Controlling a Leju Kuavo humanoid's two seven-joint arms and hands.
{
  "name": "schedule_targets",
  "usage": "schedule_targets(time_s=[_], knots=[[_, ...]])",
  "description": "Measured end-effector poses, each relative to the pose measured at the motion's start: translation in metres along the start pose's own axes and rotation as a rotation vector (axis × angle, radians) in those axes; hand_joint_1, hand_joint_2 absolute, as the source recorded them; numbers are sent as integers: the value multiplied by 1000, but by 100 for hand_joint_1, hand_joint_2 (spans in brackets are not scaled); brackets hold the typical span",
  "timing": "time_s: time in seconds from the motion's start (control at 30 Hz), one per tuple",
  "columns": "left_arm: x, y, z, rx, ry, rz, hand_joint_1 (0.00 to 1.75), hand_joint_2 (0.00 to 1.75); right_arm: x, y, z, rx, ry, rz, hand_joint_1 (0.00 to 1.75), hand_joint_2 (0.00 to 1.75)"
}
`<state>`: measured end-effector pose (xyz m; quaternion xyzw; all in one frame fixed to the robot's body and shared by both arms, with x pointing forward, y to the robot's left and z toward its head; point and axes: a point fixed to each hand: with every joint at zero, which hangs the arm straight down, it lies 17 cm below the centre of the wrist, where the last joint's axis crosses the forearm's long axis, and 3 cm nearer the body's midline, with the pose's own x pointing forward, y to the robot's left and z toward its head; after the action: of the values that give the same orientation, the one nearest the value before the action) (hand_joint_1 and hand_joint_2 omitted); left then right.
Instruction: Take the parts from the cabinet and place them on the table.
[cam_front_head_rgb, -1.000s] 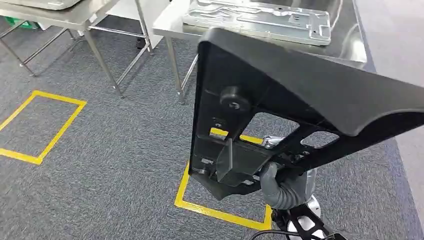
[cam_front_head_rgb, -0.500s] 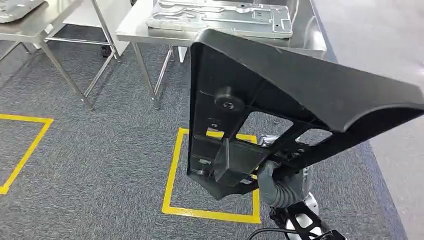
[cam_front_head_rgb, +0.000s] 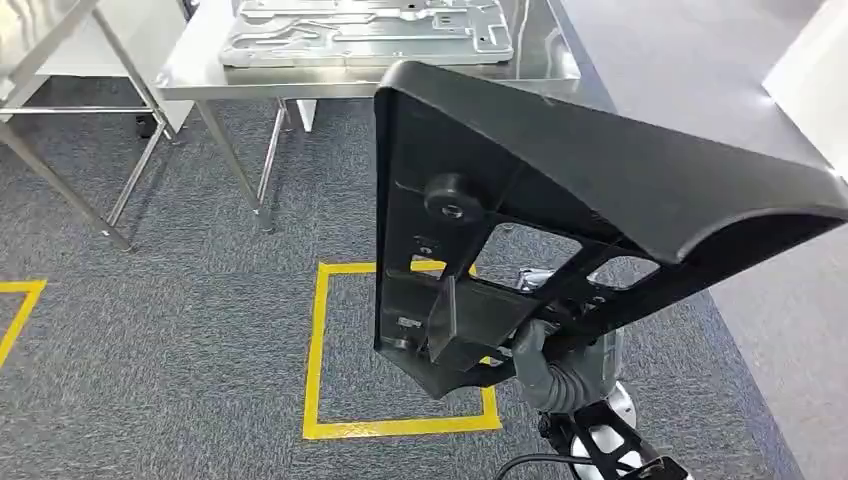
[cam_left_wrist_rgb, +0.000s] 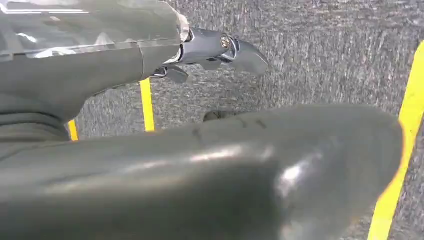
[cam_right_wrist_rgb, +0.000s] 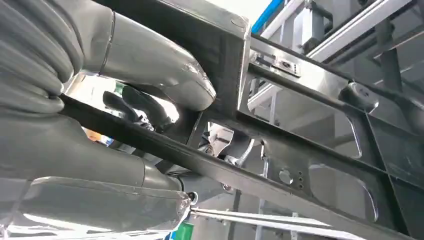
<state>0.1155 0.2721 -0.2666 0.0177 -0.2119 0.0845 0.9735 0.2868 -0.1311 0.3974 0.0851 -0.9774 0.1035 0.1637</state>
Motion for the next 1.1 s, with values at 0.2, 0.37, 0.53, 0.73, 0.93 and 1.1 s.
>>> schedule_targets(time_s=[0.2,0.37,0.53,0.73,0.93,1.1], knots=[[-5,1,1,0,8,0,0,0,-2,0,1,0,5,-2,175,175],[-4,3,1,3,6,-1,0,0,-3,1,1,2,6,1,175,175],[0,-2,0,-12,1,3,0,0,-3,4,2,17,8,-11,175,175],[-3,0,1,-18,7,3,0,0,-4,0,2,0,11,4,175,175],[-1,0,1,-18,1,1,0,0,-3,-4,1,-15,6,23,175,175],[3,4,0,-13,-6,-2,0,0,0,-6,0,-24,0,31,175,175]])
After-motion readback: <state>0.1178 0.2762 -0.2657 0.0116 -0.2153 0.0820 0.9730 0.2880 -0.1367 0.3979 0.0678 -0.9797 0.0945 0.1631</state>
